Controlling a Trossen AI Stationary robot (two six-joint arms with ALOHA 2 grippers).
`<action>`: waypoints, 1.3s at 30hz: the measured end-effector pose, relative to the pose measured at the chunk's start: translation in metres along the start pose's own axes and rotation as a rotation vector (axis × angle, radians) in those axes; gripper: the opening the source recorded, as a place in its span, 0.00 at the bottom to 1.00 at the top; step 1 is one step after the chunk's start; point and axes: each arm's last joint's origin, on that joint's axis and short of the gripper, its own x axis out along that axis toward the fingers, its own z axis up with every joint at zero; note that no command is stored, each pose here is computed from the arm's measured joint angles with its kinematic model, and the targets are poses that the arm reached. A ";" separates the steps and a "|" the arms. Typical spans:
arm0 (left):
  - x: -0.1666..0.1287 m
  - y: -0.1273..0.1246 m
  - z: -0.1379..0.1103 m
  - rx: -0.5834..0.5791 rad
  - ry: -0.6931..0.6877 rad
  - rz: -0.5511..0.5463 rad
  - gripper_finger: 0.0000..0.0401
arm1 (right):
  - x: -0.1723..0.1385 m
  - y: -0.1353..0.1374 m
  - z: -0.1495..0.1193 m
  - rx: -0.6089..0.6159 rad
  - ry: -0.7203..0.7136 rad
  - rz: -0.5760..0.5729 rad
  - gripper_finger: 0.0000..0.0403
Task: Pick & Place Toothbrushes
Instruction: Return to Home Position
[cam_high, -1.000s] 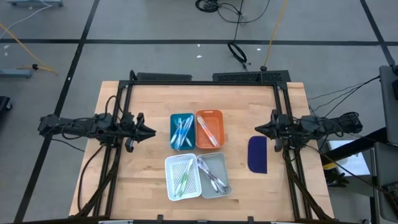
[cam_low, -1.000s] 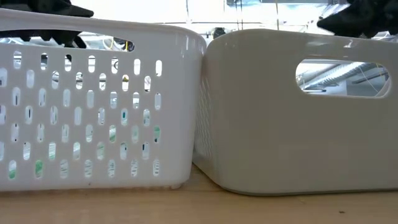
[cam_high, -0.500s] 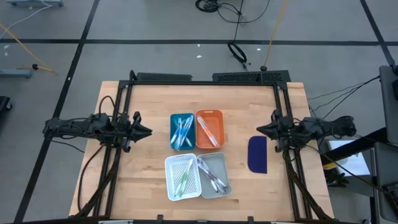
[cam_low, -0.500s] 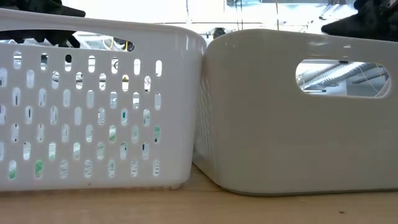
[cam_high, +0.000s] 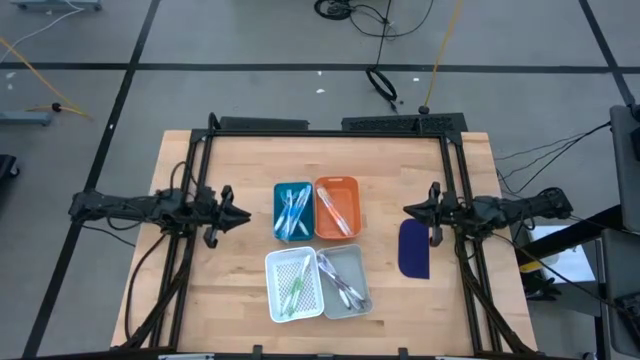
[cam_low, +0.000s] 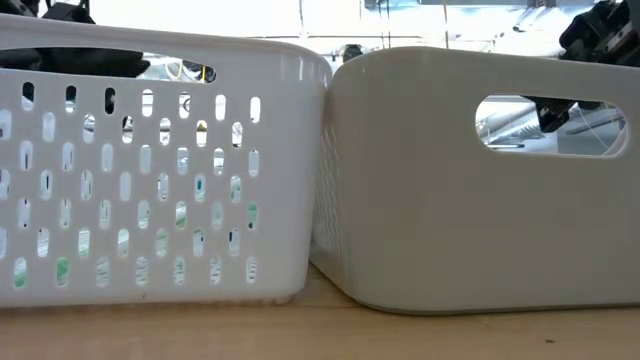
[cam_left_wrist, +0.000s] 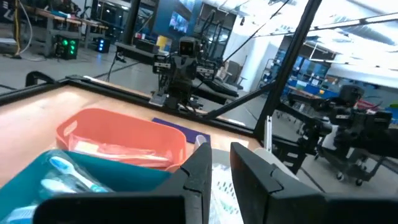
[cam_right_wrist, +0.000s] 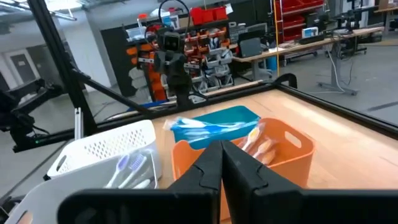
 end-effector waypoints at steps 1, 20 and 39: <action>0.000 0.000 -0.001 -0.004 0.002 -0.005 0.14 | 0.000 0.000 -0.001 -0.002 -0.001 0.001 0.00; -0.001 0.014 -0.011 0.069 0.093 0.141 0.14 | 0.001 -0.001 -0.005 -0.119 0.020 0.000 0.00; -0.002 0.019 -0.012 0.135 0.098 0.259 0.14 | 0.001 0.000 -0.003 -0.298 -0.010 0.004 0.00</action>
